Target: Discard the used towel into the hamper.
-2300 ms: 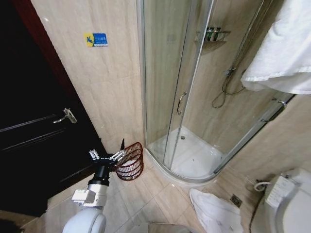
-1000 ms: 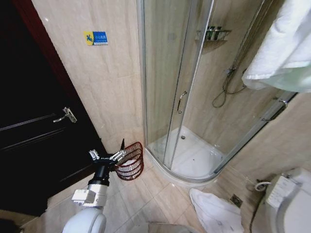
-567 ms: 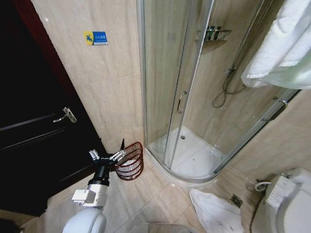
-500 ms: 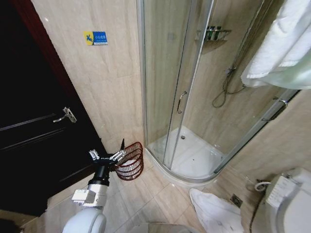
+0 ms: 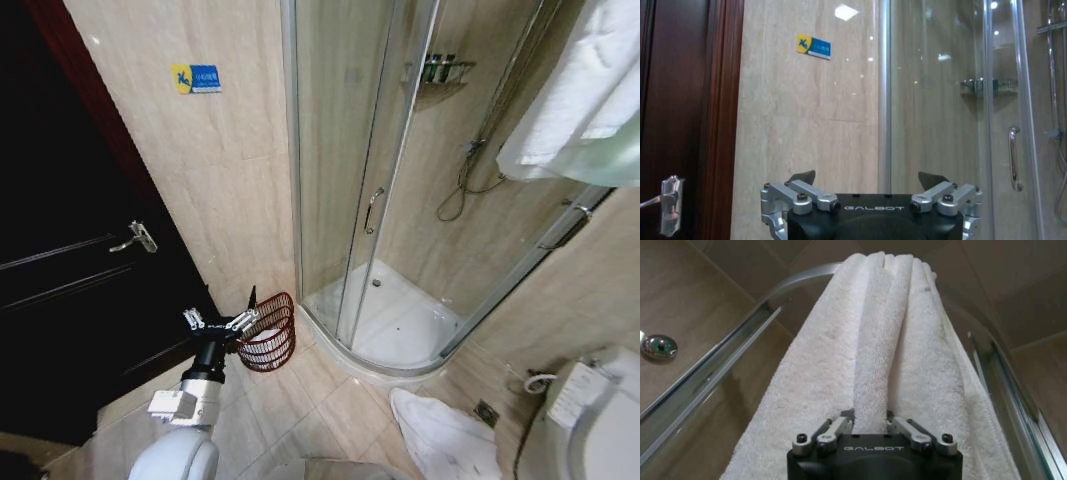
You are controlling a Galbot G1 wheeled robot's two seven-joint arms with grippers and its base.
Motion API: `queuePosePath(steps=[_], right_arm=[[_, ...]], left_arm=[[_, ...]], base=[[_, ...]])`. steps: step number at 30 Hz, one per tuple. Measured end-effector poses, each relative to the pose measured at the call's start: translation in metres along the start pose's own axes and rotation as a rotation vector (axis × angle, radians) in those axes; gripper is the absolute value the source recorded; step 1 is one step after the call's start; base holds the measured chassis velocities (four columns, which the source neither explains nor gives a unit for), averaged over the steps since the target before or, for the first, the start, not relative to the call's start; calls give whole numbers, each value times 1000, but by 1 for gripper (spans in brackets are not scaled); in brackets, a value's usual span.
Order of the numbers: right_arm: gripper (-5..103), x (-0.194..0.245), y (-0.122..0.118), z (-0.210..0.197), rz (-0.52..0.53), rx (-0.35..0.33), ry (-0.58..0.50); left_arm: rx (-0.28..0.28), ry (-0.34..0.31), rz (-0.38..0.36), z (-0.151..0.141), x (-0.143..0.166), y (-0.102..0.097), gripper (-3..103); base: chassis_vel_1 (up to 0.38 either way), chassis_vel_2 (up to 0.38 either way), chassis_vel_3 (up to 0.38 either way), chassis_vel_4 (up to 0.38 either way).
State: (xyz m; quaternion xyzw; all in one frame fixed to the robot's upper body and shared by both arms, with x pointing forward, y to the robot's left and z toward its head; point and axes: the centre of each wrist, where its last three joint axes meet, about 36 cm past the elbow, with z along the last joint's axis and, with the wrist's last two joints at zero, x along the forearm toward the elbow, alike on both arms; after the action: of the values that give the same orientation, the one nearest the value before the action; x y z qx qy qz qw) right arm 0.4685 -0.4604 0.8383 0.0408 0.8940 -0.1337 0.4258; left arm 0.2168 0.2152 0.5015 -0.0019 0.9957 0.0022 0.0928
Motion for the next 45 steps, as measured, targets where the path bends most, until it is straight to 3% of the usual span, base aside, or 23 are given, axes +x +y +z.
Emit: queuePosePath(steps=[6,11,23,35,42,45], right_arm=[[5,2,-5,-4,-2,2,-8],[3,11,-10,-7,-16,16,-20],[3,58,-39,-14,-58,140,-111],[3,184,-15,21,-41,141,58],[3,281,14,53,12,90,202],[3,303,24,59,31,74,231]], left_arm=[[0,0,0,0,0,0,100],[0,0,0,0,0,0,100],[0,0,0,0,0,0,100],[0,0,0,0,0,0,100],[0,0,0,0,0,0,100],[0,0,0,0,0,0,100]], base=[[0,0,0,0],[0,0,0,0],[0,0,0,0],[0,0,0,0],[0,0,0,0],[0,0,0,0]])
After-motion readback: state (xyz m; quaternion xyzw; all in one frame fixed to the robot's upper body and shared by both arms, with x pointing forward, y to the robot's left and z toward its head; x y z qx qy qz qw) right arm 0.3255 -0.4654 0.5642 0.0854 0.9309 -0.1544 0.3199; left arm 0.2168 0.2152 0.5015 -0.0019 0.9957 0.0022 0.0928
